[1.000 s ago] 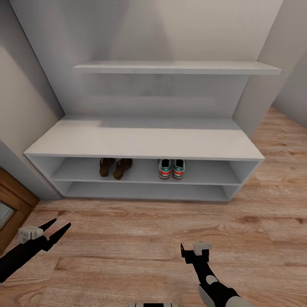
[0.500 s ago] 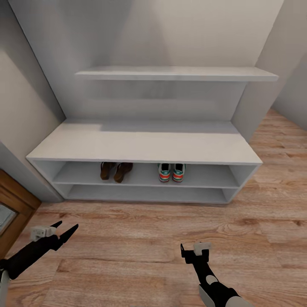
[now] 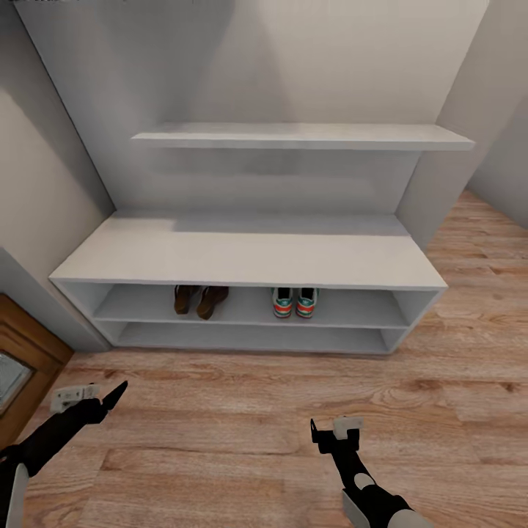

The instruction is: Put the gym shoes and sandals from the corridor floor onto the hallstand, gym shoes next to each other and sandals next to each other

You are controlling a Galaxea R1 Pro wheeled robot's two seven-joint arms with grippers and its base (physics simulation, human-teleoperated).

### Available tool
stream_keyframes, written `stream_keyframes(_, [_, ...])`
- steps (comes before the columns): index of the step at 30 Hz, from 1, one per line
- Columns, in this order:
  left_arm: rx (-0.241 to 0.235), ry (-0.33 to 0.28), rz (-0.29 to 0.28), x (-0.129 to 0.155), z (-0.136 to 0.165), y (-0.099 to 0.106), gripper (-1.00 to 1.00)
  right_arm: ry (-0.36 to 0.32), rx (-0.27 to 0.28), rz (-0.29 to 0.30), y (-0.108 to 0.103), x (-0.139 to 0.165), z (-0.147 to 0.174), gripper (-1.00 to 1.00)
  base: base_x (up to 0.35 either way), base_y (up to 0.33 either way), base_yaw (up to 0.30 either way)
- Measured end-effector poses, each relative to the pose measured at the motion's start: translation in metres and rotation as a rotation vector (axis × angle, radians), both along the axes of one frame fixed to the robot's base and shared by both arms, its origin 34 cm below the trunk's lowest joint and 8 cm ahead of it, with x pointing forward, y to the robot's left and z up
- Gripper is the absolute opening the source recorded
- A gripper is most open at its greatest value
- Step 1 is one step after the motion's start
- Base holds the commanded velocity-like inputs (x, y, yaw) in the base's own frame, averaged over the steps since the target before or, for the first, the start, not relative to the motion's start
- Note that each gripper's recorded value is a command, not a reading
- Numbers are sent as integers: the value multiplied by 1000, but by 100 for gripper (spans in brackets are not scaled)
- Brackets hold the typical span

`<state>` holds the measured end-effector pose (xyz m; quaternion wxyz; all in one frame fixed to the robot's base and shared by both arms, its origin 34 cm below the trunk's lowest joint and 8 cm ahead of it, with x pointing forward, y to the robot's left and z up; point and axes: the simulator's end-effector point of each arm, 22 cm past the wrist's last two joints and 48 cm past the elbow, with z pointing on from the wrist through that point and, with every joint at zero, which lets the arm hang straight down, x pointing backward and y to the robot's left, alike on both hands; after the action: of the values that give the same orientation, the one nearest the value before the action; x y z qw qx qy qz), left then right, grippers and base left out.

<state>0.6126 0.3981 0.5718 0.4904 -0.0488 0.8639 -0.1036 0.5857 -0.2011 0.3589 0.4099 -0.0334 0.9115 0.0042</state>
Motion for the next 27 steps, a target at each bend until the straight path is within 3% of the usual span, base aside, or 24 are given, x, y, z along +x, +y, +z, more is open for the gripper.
stream_keyframes(5, [34, 36, 117, 2, -6, 4, 100, 1, 0, 0, 0, 2, 10, 100, 0, 0, 0])
stream_keyframes(14, [98, 120, 240, -3, -18, 10, 100, 1, 0, 1, 1, 4, 28, 100, 0, 0, 0])
stream_keyframes(21, [69, 244, 263, -32, -54, 4, 100, 2, 1, 2, 1, 6, 42, 100, 0, 0, 0])
stream_keyframes(27, [60, 272, 263, -40, -58, 0, 100, 4, 0, 2, 1, 7, 53, 100, 0, 0, 0])
